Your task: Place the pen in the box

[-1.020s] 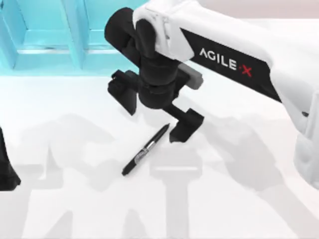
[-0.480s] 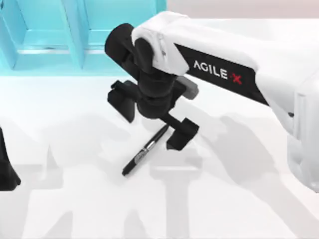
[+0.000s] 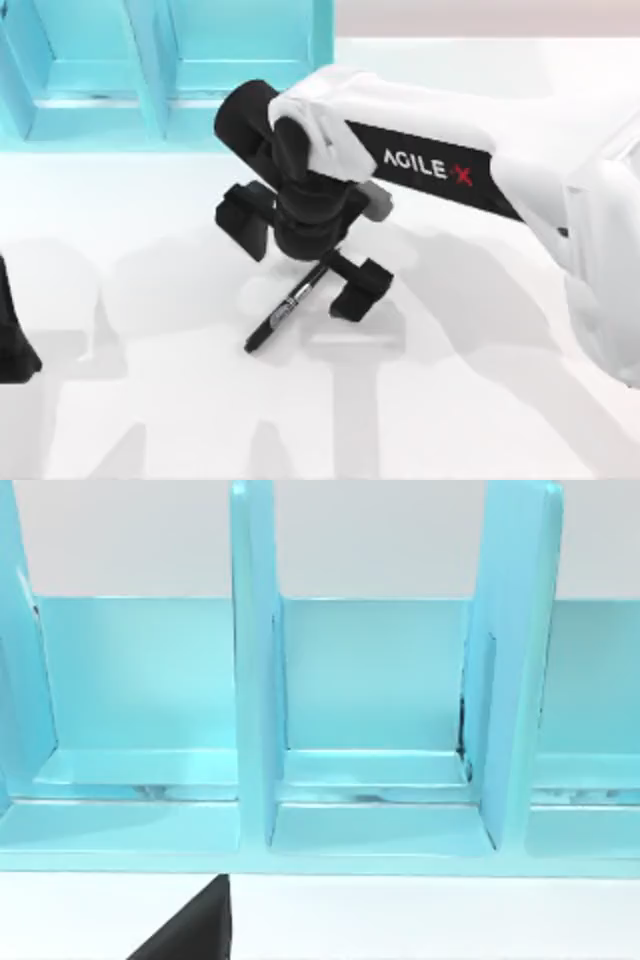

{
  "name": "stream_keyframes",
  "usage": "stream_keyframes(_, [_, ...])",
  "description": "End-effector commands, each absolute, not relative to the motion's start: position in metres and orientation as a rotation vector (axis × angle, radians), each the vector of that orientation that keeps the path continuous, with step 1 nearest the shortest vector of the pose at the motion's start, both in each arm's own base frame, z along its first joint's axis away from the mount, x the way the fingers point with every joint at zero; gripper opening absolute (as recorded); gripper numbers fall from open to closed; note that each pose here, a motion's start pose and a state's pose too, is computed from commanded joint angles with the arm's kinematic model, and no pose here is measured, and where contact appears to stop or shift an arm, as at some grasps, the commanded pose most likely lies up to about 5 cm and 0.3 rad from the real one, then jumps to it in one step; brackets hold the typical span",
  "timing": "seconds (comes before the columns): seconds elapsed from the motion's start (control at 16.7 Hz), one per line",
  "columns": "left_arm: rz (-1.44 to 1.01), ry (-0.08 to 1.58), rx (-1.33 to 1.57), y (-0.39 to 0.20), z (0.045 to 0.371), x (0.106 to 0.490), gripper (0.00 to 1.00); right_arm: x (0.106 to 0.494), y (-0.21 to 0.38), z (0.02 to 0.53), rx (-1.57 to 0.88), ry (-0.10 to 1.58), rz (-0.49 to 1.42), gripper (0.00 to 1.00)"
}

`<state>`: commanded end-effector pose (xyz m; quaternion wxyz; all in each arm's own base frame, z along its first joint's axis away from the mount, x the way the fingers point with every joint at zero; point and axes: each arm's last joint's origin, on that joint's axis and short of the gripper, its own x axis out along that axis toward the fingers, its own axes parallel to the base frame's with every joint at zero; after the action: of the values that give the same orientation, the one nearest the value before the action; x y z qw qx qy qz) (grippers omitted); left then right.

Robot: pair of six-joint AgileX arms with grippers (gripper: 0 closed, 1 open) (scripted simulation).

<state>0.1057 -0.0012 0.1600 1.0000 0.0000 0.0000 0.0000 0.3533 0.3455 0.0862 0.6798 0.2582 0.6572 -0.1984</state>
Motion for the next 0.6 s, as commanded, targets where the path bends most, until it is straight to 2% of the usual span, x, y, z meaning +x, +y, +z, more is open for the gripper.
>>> stream_keyframes(0.06, [0.000, 0.000, 0.000, -0.0012, 0.1600, 0.1057, 1.00, 0.3533, 0.3455, 0.0862, 0.580, 1.476, -0.445, 1.00])
stream_keyframes(0.6, [0.000, 0.000, 0.000, -0.0012, 0.1600, 0.1057, 1.00, 0.3533, 0.3455, 0.0862, 0.580, 1.476, -0.445, 0.32])
